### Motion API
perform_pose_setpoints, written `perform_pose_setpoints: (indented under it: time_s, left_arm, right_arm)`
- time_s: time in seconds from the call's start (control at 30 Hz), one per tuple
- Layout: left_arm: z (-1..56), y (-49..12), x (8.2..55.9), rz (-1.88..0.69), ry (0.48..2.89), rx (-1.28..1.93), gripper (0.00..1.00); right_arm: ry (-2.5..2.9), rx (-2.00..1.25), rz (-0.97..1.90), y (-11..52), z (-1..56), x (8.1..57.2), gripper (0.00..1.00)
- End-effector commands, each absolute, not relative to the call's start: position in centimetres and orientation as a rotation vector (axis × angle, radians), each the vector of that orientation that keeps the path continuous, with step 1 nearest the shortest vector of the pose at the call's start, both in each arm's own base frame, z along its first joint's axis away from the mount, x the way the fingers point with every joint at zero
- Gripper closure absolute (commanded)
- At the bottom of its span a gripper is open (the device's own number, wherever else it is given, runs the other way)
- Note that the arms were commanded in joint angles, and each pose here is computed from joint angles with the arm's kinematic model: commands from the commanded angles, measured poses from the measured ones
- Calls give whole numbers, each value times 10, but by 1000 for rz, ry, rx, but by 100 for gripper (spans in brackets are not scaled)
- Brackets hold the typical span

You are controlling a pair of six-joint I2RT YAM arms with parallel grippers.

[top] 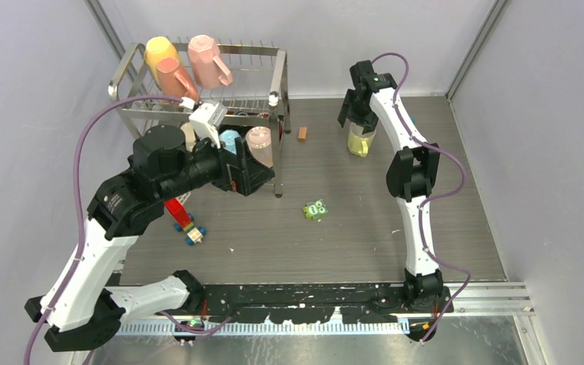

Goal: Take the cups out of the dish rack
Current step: Place the cup at the center of the board, then unload the cup from the dish rack.

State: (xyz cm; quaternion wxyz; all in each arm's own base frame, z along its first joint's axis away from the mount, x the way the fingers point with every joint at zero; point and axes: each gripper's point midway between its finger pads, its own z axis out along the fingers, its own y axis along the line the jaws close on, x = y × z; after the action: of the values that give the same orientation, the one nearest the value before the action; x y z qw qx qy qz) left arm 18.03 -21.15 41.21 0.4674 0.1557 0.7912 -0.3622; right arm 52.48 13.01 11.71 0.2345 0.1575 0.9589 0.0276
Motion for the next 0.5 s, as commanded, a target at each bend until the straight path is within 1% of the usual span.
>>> perform_pose_setpoints:
  time_s: [0.0,0.13,0.27,0.3,0.47]
  left_arm:
    - [429,-212,185,-896,1889,357,0]
    - [431,-212,187,-885,1882,350,0]
    - [434,-209,190,-866,1873,342,0]
    - [435,-208,191,-857,1870,341,0]
    - [447,-204,199,-807,1844,329,0]
  right_arm:
    - [2530,404,155,137,179,520,25]
    - [2481,383,187,142,207,510,20]
    - [2434,364,223,149,235,497,12]
    - [2424,361,230,151,242,493,1]
    - [2365,326,284,162,276,468,0]
